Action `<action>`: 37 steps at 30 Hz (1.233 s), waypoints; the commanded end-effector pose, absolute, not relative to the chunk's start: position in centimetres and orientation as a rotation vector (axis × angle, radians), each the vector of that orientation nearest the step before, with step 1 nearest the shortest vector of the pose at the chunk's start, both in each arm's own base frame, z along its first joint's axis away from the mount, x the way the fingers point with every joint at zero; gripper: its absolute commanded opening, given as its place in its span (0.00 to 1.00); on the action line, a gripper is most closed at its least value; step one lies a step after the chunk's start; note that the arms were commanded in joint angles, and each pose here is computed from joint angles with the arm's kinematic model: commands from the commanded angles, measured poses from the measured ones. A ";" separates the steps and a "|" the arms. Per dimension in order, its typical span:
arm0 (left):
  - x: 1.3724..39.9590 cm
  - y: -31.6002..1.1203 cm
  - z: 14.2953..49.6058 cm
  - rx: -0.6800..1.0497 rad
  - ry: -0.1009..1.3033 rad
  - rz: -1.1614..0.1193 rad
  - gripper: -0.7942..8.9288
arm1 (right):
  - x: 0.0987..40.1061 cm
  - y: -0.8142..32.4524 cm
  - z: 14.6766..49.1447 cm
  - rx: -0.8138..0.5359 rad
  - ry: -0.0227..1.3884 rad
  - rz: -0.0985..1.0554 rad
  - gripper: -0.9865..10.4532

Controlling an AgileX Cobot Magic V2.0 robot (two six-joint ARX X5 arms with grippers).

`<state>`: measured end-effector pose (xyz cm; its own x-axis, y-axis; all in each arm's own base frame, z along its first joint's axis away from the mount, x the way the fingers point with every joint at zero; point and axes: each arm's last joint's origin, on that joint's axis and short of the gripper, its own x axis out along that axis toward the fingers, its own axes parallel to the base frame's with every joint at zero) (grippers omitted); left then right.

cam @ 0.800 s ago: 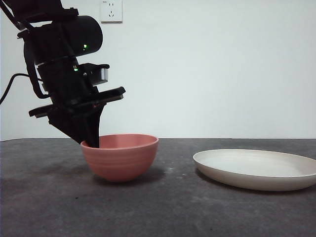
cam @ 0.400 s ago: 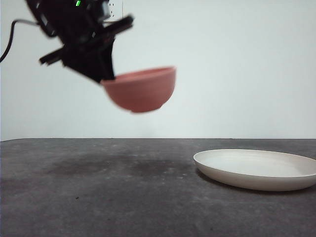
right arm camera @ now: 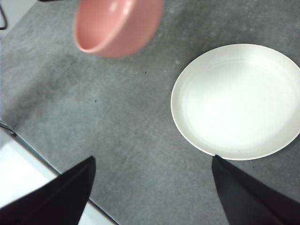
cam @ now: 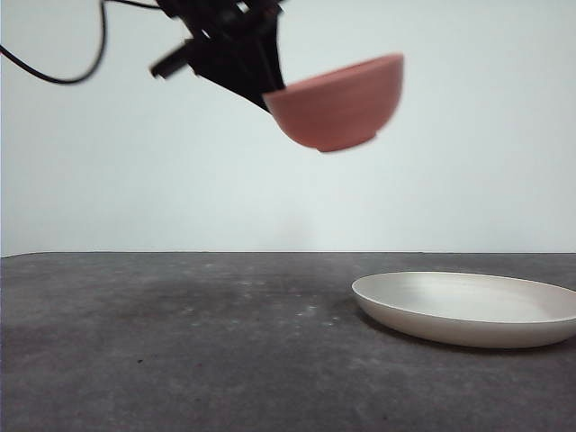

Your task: Place the red bowl on the white plate

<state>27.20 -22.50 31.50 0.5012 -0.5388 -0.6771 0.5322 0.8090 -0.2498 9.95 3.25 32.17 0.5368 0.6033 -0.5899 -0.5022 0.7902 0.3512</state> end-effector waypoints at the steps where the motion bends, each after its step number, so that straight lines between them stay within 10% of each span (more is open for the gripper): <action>1: 28.0 -24.5 30.6 -0.006 0.839 -0.663 0.09 | 9.9 3.3 32.7 0.151 0.741 0.663 0.43; 19: 31.6 -32.9 21.8 0.056 0.913 -0.725 0.09 | 7.6 2.8 33.3 0.201 0.686 0.641 0.43; 37: 31.8 -34.3 18.6 0.099 0.932 -0.696 0.09 | 7.1 2.7 33.1 0.194 0.699 0.613 0.43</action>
<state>31.80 -33.25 19.01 0.4013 -0.4992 -0.7679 0.5789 0.7880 -0.2097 7.16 2.68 32.60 0.5895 0.5867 -0.5552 -0.4616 0.8088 0.3645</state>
